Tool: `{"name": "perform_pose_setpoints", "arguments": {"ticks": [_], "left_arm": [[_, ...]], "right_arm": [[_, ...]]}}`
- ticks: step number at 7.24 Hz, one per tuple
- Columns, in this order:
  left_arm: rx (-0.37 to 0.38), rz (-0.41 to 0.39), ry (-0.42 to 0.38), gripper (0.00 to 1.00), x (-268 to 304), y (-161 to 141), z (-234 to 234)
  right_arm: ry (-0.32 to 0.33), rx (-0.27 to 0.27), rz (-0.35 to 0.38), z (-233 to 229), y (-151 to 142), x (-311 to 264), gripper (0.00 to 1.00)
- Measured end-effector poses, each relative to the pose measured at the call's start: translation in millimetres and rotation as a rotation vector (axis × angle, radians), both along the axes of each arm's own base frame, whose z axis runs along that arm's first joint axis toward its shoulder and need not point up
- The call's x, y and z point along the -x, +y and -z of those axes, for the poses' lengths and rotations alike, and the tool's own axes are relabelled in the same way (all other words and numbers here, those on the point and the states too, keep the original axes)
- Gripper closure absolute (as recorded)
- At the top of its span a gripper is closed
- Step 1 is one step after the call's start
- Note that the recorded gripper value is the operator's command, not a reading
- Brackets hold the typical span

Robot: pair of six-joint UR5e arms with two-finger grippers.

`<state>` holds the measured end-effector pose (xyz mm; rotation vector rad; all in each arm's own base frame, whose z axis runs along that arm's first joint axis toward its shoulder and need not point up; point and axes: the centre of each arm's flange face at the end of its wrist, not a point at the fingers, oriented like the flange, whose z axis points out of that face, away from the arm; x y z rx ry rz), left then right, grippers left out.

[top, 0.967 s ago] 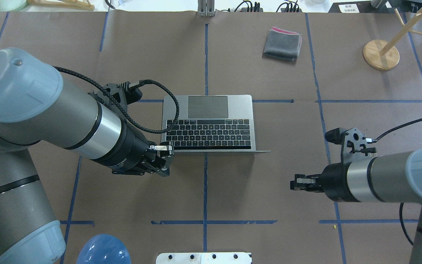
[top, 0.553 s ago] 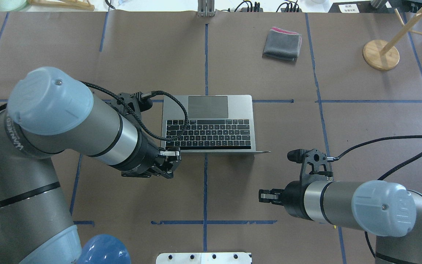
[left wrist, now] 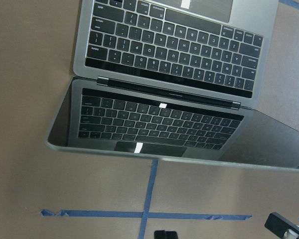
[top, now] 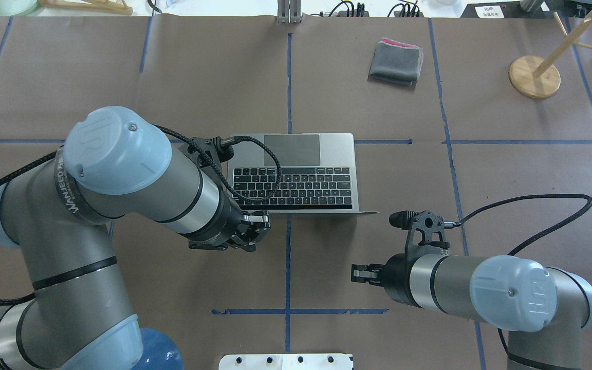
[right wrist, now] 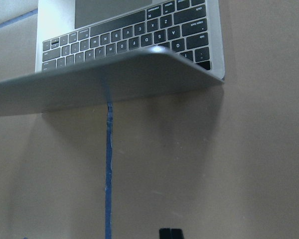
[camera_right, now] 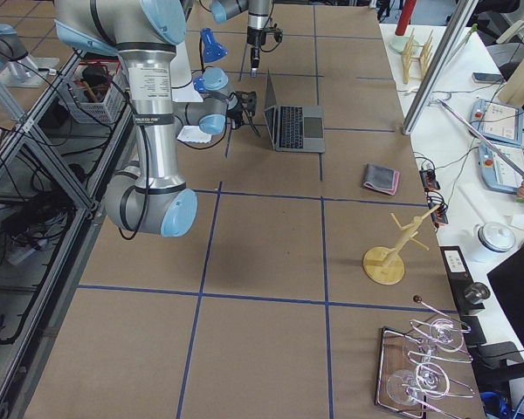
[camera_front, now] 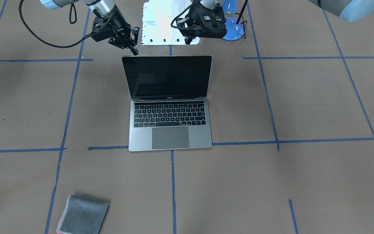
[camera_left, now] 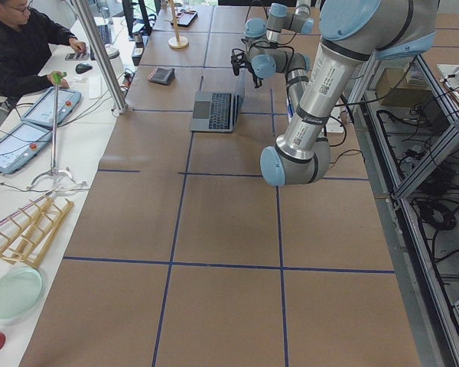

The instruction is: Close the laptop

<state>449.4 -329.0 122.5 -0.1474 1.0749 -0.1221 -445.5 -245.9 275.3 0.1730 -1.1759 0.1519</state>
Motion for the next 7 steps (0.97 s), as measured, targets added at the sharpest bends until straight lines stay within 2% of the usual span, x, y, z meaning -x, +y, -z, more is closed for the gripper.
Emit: {"name": "perform_pose_setpoints", "arguments": {"ticks": [4,7], "left_arm": [[-0.001,0.014,-0.029,0.99,-17,-10,-7],[-0.060,0.037,-0.039,0.99,-14,-25,-6]], "right_arm": [[-0.016,-0.016,-0.092,21,-51,12,1.00],[0.005,-0.016,-0.158,35,-89,-3,1.00]]}}
